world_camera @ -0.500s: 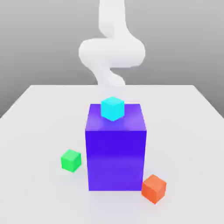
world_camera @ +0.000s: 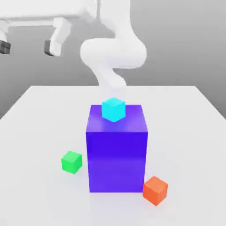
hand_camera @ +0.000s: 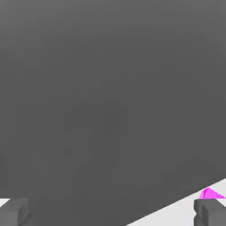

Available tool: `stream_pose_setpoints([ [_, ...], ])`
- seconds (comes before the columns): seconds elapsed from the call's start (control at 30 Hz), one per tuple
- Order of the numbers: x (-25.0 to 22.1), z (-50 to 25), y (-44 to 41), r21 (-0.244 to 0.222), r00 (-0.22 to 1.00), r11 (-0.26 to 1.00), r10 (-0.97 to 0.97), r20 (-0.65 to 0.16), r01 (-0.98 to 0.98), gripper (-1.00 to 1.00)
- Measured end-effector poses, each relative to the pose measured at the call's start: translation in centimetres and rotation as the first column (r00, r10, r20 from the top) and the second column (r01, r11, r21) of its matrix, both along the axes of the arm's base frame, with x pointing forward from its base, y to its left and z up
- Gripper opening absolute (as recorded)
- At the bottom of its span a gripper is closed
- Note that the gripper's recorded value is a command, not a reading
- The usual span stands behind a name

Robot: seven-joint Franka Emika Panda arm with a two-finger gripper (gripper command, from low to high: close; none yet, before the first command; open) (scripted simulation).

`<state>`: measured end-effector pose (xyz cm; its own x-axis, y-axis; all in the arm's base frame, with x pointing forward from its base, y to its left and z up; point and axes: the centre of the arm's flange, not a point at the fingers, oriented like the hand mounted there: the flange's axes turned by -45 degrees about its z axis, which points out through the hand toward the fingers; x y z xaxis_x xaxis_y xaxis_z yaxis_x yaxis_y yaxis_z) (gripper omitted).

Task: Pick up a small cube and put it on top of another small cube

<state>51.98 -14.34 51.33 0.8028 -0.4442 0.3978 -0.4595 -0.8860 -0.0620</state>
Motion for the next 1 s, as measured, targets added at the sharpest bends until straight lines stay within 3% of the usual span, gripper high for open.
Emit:
stream_pose_setpoints([
  [0.33,2.5,-16.0,-10.4,0.086,0.948,0.959,-0.249,-0.199,0.270,0.00],
  [0.6,0.1,-30.2,-17.4,0.129,0.838,0.867,-0.411,-0.360,0.481,0.00],
  [0.73,-0.3,-37.0,-18.1,0.133,0.820,0.852,-0.428,-0.379,0.506,0.00],
  [0.77,-0.4,-38.0,-18.1,0.133,0.820,0.852,-0.429,-0.379,0.507,-1.00],
  [1.0,-0.4,-38.0,-18.2,0.134,0.820,0.851,-0.429,-0.379,0.508,-1.00],
])
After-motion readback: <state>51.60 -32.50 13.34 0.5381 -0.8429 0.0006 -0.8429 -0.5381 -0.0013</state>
